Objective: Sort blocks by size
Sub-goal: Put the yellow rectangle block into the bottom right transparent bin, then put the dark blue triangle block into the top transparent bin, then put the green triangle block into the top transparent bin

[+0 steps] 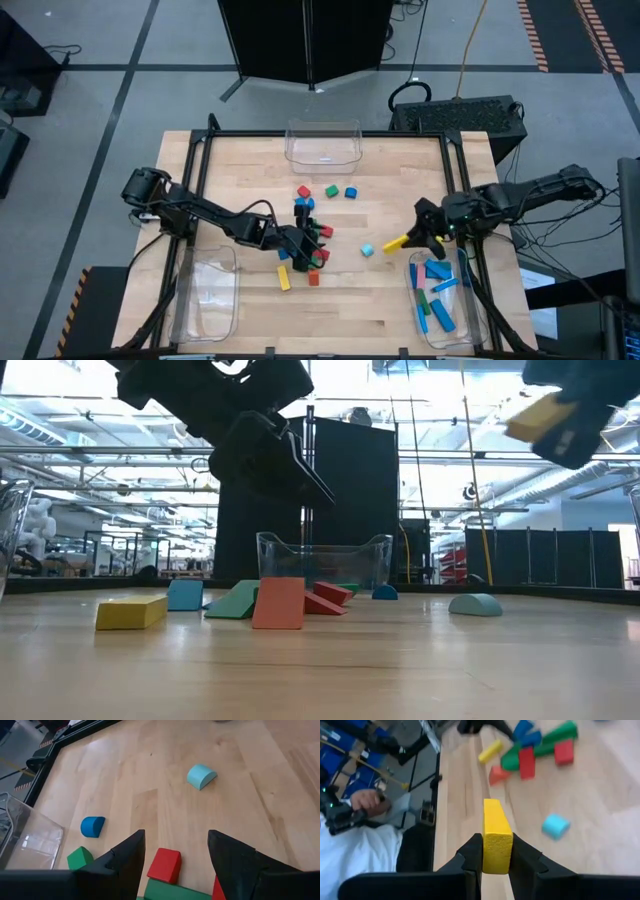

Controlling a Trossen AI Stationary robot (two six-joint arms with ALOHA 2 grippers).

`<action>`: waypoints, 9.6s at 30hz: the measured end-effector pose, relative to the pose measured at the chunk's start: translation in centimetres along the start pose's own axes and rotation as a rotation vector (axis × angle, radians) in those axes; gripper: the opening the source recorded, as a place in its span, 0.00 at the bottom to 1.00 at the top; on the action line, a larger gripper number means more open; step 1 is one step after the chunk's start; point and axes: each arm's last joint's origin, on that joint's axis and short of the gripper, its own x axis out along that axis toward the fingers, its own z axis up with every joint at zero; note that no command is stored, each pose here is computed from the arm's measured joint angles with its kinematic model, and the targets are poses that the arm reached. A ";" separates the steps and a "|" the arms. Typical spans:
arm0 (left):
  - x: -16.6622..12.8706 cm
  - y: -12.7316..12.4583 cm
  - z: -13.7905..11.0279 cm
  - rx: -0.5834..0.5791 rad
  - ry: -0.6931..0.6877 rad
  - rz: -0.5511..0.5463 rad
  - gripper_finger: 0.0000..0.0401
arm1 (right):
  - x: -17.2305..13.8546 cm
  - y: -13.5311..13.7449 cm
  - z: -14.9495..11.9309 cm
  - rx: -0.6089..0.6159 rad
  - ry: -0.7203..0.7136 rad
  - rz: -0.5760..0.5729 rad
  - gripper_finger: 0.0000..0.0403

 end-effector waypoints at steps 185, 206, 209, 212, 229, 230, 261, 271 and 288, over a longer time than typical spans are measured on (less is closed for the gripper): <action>-1.6 7.1 -3.2 -0.579 0.317 -0.020 0.35 | 11.1 0.5 1.2 -0.364 -0.156 -0.684 0.26; -5.4 23.3 1.3 -0.624 0.091 0.242 0.35 | 11.1 -0.3 2.3 -0.375 -0.179 -0.715 0.26; -5.3 24.9 1.3 -0.648 0.072 0.239 0.35 | 11.1 -0.3 2.3 -0.373 -0.182 -0.713 0.26; -4.9 26.3 1.1 -0.666 0.068 0.250 0.35 | 11.1 -0.2 2.4 -0.372 -0.189 -0.712 0.26; 1.2 30.6 -2.8 -0.669 0.144 0.157 0.35 | 11.1 -0.2 2.5 -0.373 -0.199 -0.713 0.26; 1.7 30.6 -3.0 -0.658 0.150 0.154 0.35 | 11.1 -0.2 2.5 -0.373 -0.199 -0.713 0.26; 5.8 30.0 -6.0 -0.605 0.283 0.102 0.46 | 11.1 -0.2 2.5 -0.371 -0.193 -0.706 0.26; 2.8 29.0 -4.1 -0.571 0.337 0.058 0.46 | 11.9 -0.8 2.0 -0.381 -0.144 -0.739 0.26; 0.3 17.0 3.3 -0.291 0.348 -0.218 0.46 | 14.9 -0.8 1.8 -0.484 -0.134 -0.662 0.26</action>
